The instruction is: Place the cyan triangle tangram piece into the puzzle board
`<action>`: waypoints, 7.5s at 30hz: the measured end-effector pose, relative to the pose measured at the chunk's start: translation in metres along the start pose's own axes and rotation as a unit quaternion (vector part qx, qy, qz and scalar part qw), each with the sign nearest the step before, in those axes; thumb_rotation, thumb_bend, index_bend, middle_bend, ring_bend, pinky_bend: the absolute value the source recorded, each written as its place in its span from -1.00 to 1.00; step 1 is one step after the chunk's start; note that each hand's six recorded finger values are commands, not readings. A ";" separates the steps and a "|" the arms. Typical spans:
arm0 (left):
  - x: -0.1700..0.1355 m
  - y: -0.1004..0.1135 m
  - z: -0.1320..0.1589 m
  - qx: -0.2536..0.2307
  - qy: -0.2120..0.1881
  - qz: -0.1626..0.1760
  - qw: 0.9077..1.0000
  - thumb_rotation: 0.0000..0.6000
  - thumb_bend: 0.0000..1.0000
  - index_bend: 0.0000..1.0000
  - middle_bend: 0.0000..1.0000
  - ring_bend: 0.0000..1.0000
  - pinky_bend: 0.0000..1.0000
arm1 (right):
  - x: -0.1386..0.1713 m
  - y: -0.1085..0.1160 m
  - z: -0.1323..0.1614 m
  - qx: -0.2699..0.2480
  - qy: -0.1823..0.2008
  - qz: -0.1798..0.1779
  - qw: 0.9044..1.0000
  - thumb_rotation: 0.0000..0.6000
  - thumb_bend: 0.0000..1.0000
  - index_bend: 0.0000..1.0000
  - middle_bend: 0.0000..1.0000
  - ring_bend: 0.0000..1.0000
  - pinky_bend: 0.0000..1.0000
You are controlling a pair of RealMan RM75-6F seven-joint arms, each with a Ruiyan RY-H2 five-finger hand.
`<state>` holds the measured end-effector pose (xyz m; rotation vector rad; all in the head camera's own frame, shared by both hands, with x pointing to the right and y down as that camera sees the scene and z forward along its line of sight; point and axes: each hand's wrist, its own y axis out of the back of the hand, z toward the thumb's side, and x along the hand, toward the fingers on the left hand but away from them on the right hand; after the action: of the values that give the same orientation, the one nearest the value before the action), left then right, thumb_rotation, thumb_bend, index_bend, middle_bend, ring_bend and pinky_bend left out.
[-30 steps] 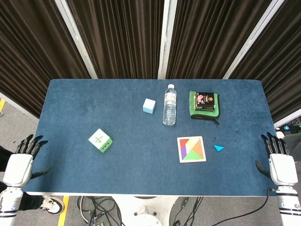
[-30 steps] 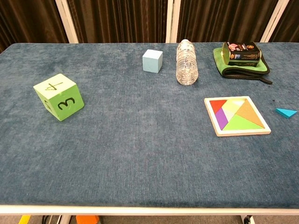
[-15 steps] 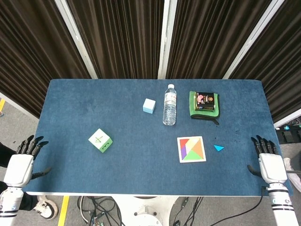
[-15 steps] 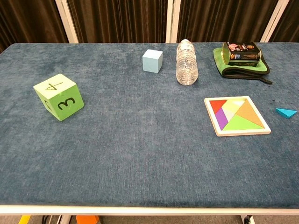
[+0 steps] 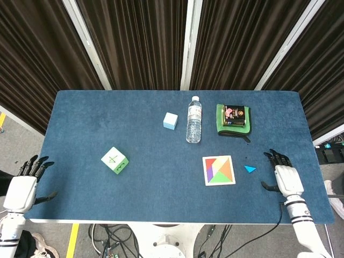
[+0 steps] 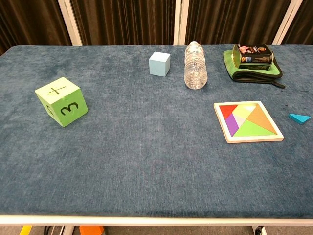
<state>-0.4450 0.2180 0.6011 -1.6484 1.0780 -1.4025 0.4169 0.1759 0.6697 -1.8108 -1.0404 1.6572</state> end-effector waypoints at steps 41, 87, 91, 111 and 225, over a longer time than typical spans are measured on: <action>0.001 -0.001 -0.007 -0.004 0.005 -0.001 1.000 1.00 -1.00 -0.57 -0.75 -0.98 -0.75 | -0.041 -0.030 0.030 0.015 -0.023 0.029 0.999 1.00 -0.58 -0.23 -1.00 -1.00 -1.00; 0.000 -0.001 -0.008 -0.005 0.006 -0.001 1.000 1.00 -1.00 -0.57 -0.75 -0.98 -0.74 | -0.059 0.003 0.071 0.014 0.021 0.001 1.000 1.00 -0.47 0.04 -1.00 -1.00 -1.00; -0.001 -0.001 -0.009 -0.006 0.007 -0.001 1.000 1.00 -1.00 -0.57 -0.75 -0.98 -0.74 | -0.063 -0.001 0.084 0.013 0.027 0.008 1.000 1.00 -0.46 0.04 -1.00 -1.00 -1.00; -0.002 -0.001 -0.018 -0.011 0.013 0.000 1.000 1.00 -1.00 -0.57 -0.75 -0.98 -0.74 | -0.067 -0.031 0.112 0.001 0.009 0.029 1.000 1.00 -0.45 0.05 -0.99 -1.00 -1.00; -0.005 -0.003 -0.025 -0.028 0.015 -0.007 0.999 1.00 -1.00 -0.57 -0.75 -0.98 -0.74 | -0.073 -0.028 0.139 0.011 0.026 0.035 0.999 1.00 -0.48 -0.27 -1.00 -1.00 -1.00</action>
<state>-0.4693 0.2234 0.6060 -1.6816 1.1336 -1.4222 0.2767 0.1147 0.7142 -1.8842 -0.9431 1.6466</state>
